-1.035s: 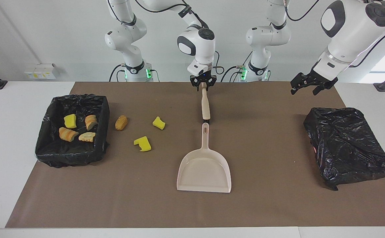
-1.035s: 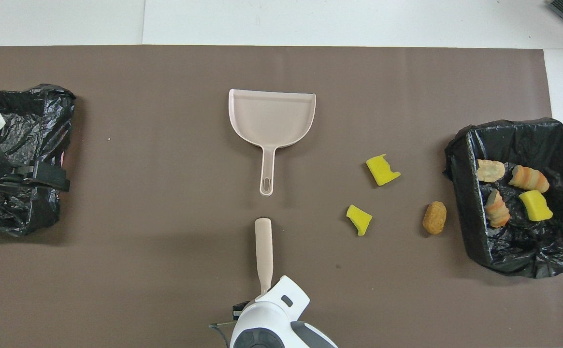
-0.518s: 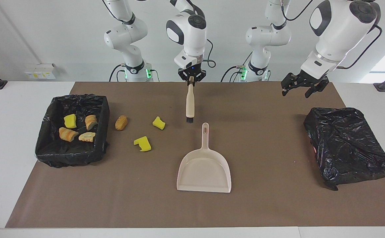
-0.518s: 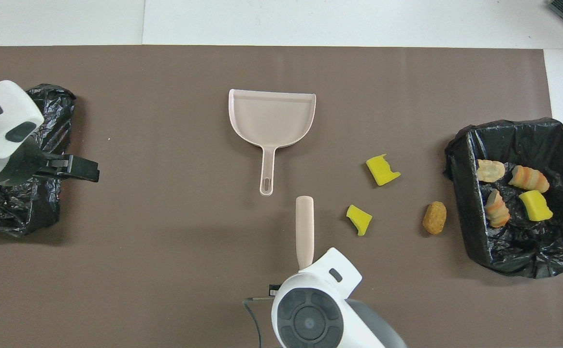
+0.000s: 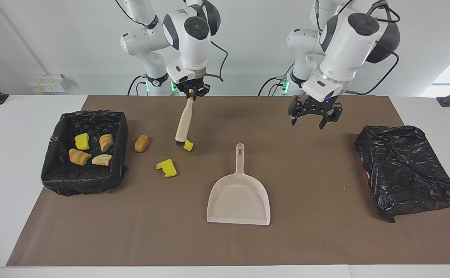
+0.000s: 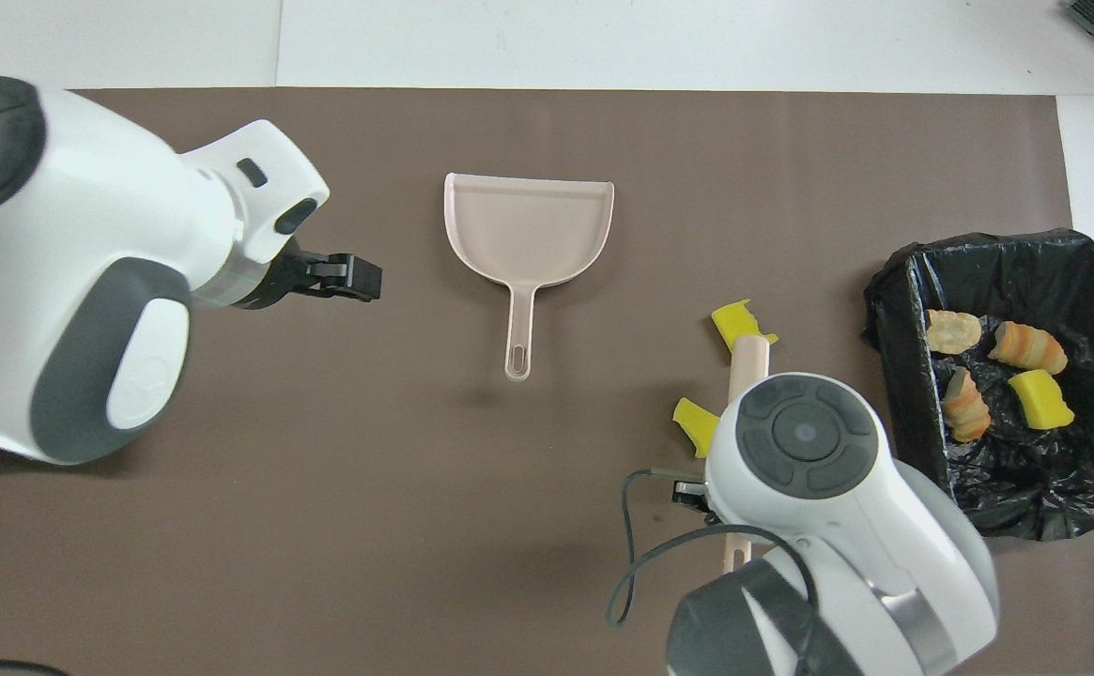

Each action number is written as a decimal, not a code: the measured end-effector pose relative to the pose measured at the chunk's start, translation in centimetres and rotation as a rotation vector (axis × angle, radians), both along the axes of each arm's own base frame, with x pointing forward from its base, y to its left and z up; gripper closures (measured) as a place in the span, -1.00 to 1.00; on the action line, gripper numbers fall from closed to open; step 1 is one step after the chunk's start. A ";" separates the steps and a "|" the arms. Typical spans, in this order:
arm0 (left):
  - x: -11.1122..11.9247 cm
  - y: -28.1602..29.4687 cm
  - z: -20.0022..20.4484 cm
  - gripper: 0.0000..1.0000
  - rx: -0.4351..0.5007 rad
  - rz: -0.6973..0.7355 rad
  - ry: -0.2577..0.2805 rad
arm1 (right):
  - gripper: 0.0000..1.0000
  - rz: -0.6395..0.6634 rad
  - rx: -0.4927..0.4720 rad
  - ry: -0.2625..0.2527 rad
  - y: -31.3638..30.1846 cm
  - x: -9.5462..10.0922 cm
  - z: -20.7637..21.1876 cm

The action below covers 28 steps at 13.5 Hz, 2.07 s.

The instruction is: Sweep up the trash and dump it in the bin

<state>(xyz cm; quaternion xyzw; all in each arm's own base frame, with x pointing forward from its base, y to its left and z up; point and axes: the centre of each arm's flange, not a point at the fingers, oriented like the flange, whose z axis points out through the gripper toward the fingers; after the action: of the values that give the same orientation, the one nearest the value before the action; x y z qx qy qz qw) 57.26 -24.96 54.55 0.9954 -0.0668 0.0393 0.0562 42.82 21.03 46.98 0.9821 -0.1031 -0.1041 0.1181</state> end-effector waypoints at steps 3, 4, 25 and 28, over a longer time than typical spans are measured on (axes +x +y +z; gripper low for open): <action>1.2 -7.6 -6.0 -1.00 -0.005 0.012 0.020 | 0.49 0.017 -0.087 0.038 -5.6 1.2 -1.8; 1.0 -9.6 -7.9 -1.00 -0.003 0.008 0.029 | 0.49 0.011 -0.101 0.054 -7.1 0.9 -2.5; -2.0 -16.4 -18.4 0.37 0.092 -0.025 0.078 | 0.49 0.174 0.117 0.027 -9.9 -2.2 -7.2; -2.1 -15.1 -16.3 0.37 0.130 -0.084 0.087 | 0.49 0.223 0.050 0.050 -7.8 -0.5 -4.0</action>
<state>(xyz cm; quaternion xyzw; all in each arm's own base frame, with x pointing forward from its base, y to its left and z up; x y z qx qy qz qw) 55.15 -40.07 38.28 0.9940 -0.1084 -0.0108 -0.0043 42.37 13.22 43.01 0.9873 0.0124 -0.1173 0.1068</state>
